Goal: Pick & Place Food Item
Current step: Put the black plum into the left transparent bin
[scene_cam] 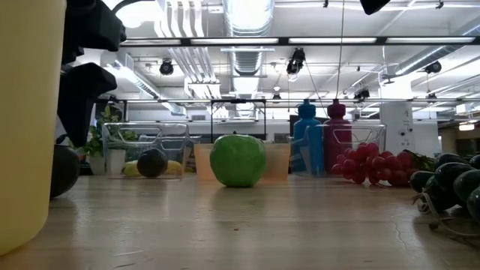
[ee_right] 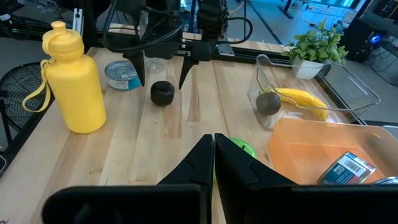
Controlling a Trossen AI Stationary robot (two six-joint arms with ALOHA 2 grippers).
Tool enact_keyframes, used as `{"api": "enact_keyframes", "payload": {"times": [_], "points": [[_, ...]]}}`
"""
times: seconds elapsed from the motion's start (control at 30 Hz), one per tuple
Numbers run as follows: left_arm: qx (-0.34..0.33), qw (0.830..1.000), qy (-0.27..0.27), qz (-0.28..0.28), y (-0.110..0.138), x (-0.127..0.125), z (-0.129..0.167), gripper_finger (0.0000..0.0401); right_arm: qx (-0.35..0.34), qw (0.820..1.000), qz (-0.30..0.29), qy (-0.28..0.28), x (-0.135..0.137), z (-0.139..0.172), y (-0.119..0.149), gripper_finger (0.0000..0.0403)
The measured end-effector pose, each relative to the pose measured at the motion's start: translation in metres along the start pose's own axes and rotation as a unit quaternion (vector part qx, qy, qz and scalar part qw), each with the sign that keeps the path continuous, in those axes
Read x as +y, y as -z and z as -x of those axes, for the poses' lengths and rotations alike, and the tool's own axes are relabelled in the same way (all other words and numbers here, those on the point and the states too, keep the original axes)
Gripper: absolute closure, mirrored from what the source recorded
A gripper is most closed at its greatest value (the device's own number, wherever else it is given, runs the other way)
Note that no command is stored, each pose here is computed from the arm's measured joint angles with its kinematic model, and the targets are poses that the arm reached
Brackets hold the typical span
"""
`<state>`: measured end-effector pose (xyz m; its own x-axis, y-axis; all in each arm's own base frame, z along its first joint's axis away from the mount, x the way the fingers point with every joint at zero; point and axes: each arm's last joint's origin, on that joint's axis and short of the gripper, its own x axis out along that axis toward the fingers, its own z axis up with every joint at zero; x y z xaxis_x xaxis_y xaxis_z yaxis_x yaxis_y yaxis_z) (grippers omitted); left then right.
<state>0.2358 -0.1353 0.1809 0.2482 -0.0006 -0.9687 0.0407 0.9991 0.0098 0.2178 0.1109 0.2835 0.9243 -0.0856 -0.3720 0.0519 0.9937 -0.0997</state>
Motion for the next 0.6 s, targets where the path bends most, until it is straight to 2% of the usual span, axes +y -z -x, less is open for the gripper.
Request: {"api": "enact_keyframes", "payload": {"times": [0.6], "points": [[-0.012,1.000,0.004,0.010,-0.0007,0.0030,-0.0055,0.0004,0.000,1.000,0.000,0.000,0.0001,0.0000,0.0001,0.0394]]}}
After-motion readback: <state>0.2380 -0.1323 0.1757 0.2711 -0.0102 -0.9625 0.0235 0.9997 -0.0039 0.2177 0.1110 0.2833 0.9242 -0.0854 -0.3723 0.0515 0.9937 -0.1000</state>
